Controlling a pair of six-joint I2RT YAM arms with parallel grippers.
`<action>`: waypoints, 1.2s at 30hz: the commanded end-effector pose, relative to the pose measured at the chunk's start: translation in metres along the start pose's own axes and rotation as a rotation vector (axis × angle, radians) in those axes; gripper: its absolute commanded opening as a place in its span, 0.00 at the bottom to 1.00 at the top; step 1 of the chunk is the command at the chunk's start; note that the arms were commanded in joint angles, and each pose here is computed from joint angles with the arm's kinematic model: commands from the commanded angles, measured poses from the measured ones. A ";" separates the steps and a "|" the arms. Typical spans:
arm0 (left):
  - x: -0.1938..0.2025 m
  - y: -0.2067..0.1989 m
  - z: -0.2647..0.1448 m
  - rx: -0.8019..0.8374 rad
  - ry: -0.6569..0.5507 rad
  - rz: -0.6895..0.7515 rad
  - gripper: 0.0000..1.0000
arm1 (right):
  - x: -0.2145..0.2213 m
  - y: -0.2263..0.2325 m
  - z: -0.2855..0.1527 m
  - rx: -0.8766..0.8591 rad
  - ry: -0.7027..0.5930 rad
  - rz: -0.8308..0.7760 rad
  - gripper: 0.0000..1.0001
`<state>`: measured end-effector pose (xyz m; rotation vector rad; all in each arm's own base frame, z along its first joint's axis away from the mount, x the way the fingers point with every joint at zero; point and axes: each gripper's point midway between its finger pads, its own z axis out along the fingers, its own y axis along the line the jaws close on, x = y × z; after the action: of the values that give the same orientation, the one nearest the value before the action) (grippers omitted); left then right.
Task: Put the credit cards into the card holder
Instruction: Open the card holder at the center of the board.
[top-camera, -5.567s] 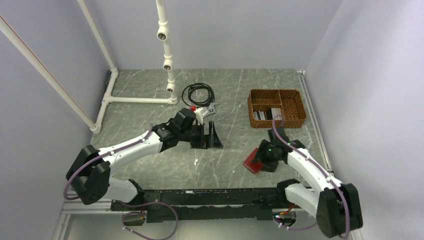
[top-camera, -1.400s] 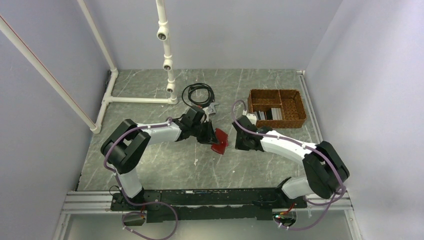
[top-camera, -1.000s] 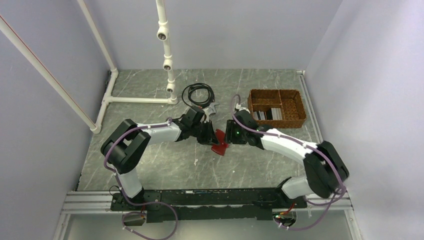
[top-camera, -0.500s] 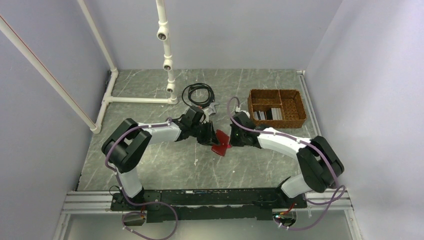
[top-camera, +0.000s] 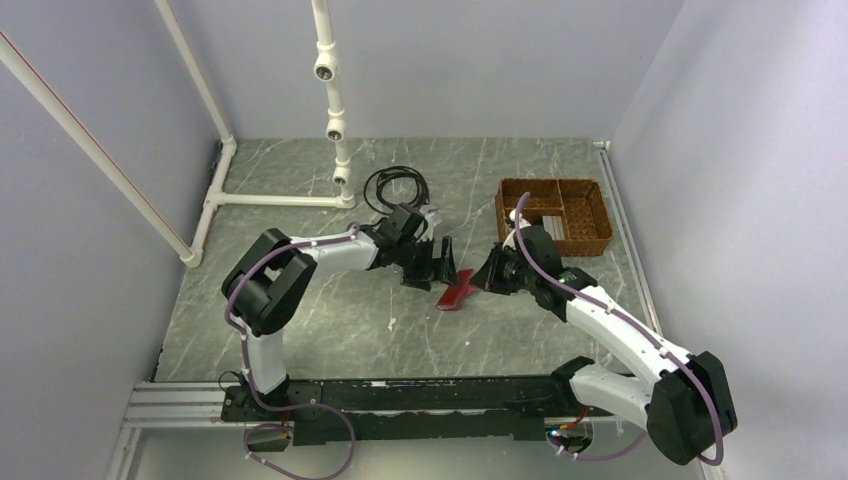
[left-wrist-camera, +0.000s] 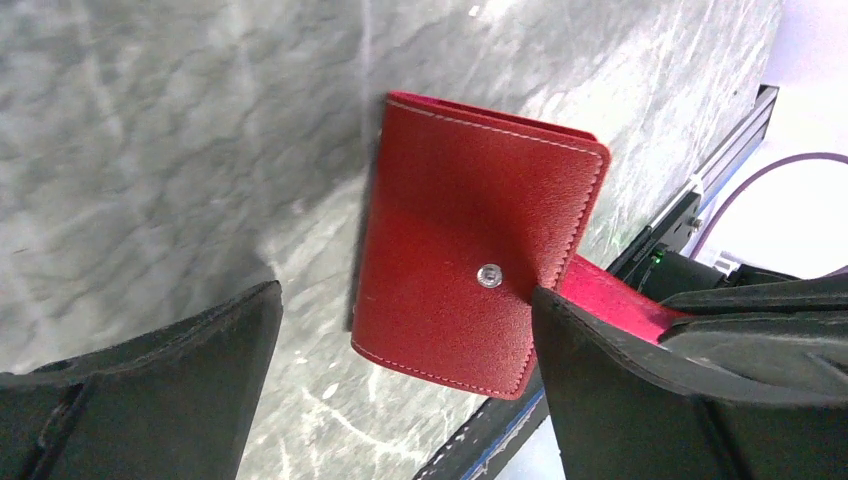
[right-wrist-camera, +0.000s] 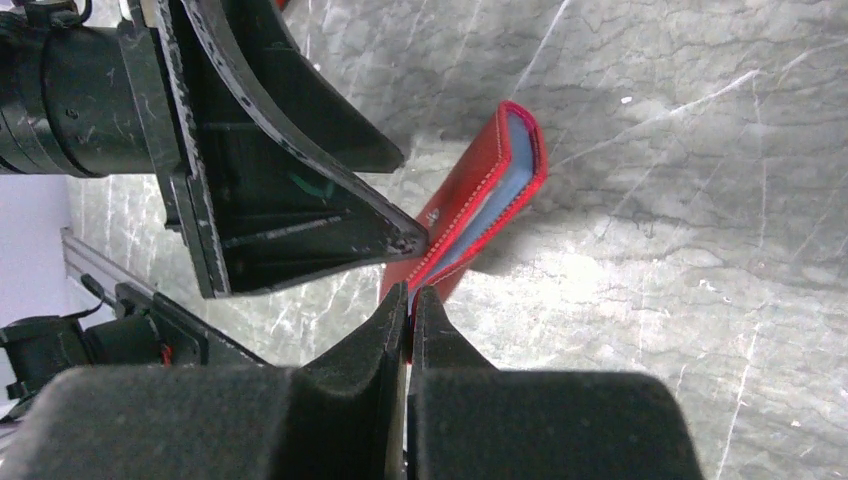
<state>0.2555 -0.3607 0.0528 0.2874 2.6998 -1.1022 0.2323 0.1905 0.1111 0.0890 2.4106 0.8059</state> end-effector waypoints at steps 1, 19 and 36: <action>-0.001 -0.023 0.010 0.011 0.005 0.069 0.99 | -0.006 0.011 -0.002 -0.056 -0.001 0.007 0.00; 0.003 -0.005 0.005 -0.078 -0.023 0.045 0.67 | -0.006 -0.026 -0.020 0.132 -0.042 -0.007 0.00; 0.003 0.006 0.016 -0.059 0.007 -0.008 0.38 | -0.001 -0.089 -0.036 0.493 -0.023 0.044 0.01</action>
<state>0.2508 -0.3861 0.0635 0.3267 2.6602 -1.1688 0.2188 0.1322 0.0835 0.2405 2.5287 0.4617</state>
